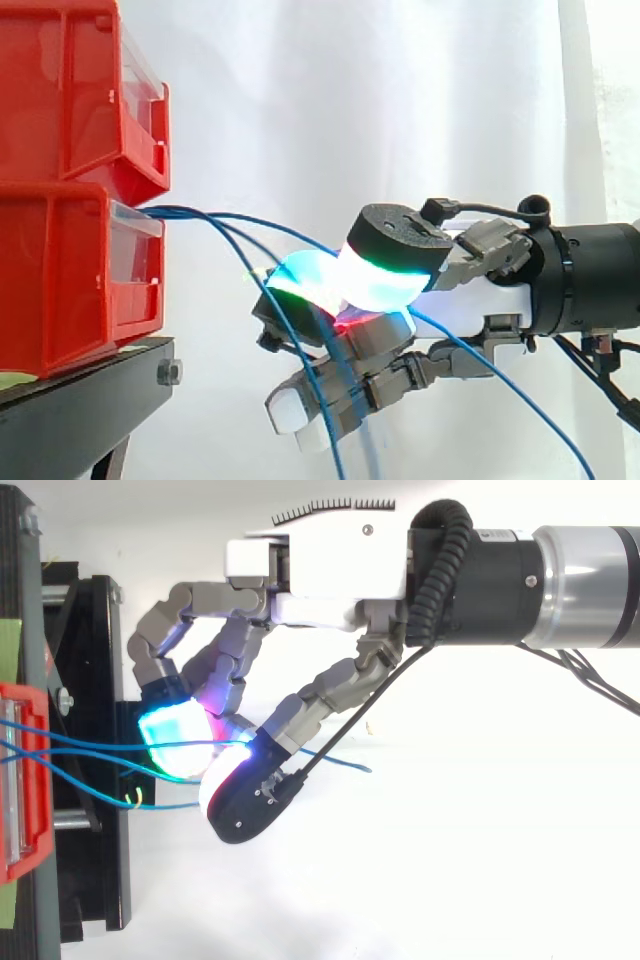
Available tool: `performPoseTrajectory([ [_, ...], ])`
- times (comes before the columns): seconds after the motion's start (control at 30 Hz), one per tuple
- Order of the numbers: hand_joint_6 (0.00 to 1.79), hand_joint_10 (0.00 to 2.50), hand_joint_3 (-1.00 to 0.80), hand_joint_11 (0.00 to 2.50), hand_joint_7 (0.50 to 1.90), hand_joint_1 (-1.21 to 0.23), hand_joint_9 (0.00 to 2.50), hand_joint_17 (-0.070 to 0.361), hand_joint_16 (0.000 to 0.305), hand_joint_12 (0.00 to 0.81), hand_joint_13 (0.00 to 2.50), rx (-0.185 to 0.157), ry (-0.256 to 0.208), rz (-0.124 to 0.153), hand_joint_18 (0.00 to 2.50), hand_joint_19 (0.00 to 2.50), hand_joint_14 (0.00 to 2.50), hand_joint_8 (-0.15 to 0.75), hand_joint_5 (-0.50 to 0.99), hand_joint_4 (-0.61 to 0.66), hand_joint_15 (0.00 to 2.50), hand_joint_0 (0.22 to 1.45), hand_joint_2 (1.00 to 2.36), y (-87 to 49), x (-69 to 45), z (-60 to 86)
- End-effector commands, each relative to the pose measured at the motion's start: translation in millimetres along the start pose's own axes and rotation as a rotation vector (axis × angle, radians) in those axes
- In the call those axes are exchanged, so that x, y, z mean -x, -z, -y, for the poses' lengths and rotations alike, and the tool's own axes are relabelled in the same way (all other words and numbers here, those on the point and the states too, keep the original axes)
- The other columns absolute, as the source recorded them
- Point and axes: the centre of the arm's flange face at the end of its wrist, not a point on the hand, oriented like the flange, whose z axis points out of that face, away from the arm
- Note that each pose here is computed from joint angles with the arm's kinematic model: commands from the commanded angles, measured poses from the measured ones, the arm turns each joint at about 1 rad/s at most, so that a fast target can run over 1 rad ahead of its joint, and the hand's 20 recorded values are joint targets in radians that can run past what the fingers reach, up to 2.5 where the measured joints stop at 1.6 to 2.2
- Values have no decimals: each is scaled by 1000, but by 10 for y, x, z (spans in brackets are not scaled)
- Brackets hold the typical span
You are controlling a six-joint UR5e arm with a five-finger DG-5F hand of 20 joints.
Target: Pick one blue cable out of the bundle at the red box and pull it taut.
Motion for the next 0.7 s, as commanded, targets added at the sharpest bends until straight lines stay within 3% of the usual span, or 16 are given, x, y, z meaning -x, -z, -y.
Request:
performPoseTrajectory([
  [0.0, 920, 3, -500, 1545, 1085, -999, 1197, 113, 50, 363, 766, 0, 0, 0, 630, 311, 19, 323, -160, 152, 450, 679, 1000, -1, 0, -1],
  [0.33, 914, 2, -500, 1525, 1064, -876, 1200, 117, 52, 374, 752, 2, 3, 0, 612, 351, 19, 326, -158, 171, 456, 561, 1000, -4, 1, -8],
  [0.67, 906, 1, -500, 1504, 1070, -739, 1234, 120, 53, 384, 762, 2, 0, 0, 618, 383, 17, 335, -154, 175, 464, 540, 1000, -4, 1, -8],
])
